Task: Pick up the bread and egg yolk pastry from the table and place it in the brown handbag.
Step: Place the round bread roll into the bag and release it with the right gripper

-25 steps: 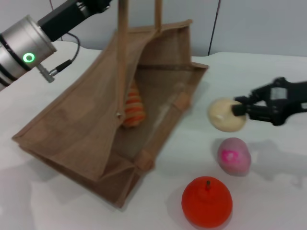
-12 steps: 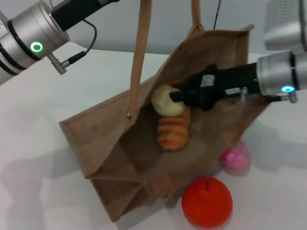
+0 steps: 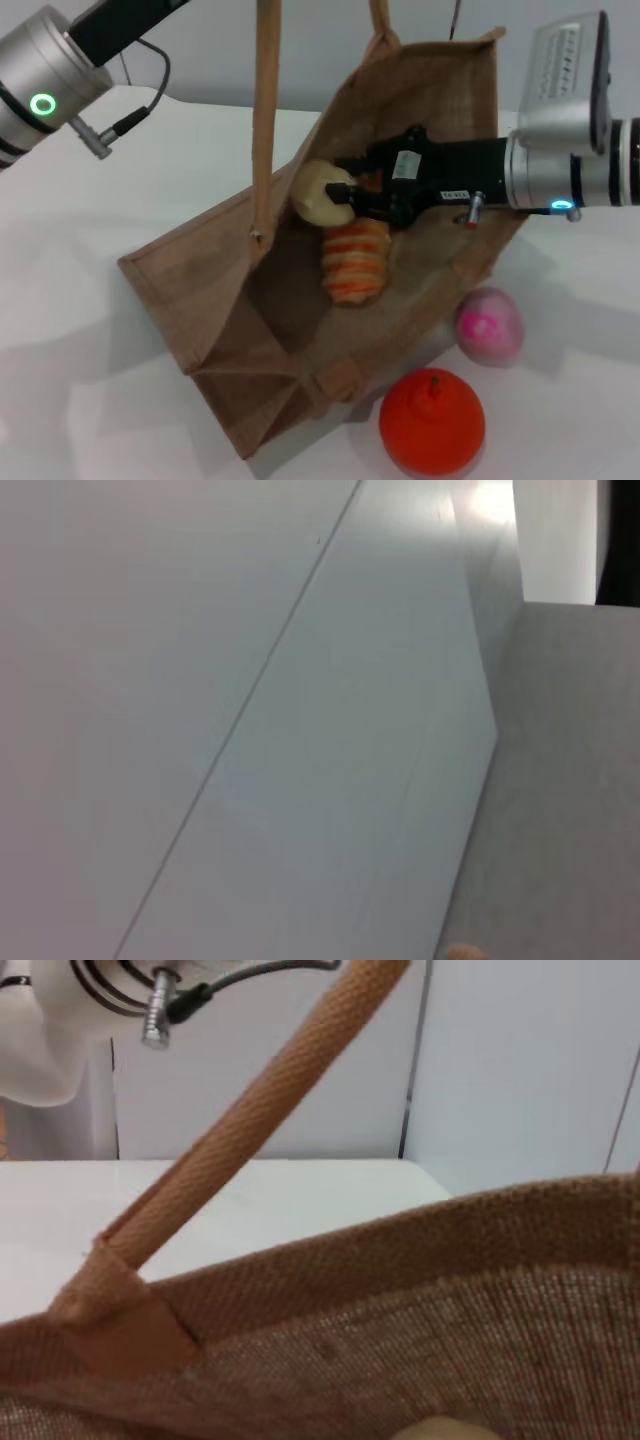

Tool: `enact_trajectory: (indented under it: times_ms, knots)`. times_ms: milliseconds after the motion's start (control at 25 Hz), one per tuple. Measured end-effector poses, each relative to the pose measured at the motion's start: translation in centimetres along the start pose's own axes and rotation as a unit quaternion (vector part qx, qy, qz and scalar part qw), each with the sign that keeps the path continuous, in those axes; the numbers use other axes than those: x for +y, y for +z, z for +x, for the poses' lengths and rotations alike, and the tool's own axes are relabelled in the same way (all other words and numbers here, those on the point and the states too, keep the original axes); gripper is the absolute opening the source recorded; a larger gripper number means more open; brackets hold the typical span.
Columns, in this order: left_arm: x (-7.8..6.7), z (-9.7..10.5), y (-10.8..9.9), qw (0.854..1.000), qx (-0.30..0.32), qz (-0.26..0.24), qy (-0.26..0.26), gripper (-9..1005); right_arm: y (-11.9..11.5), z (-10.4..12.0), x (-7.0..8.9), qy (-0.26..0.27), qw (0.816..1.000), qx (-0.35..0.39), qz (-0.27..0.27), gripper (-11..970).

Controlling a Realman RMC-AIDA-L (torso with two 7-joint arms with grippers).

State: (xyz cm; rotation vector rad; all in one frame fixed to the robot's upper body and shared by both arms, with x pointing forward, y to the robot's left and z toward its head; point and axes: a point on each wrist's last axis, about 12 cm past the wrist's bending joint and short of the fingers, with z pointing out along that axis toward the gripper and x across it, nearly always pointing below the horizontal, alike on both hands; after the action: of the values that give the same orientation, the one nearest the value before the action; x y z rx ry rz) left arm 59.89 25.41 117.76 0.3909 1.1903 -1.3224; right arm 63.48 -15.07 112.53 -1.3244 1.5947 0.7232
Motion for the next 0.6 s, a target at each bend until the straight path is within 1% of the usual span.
enact_trajectory:
  times_ms: [40, 120, 320, 480, 600]
  knots:
    - [0.0, 0.0, -0.2, 1.0, -0.002, -0.002, 0.001, 173, -0.1, 0.1, 0.1, -0.003, 1.0, -0.004, 0.001, 197]
    - [0.1, -0.1, -0.7, 1.0, -0.008, -0.013, 0.004, 174, -0.3, 0.4, 0.2, -0.013, 1.0, -0.013, 0.004, 270]
    - [0.7, -0.2, -2.5, 0.998, -0.034, -0.058, 0.014, 174, -1.3, 1.2, 0.7, -0.018, 0.998, -0.051, 0.017, 464]
    - [1.3, -0.1, -3.6, 0.994, -0.042, -0.098, 0.016, 175, -2.9, 2.1, 1.0, -0.008, 0.994, -0.096, 0.044, 656]
    - [2.0, 0.1, -4.4, 0.989, -0.04, -0.138, 0.017, 175, -4.6, 2.9, 1.3, 0.008, 0.988, -0.137, 0.07, 716]
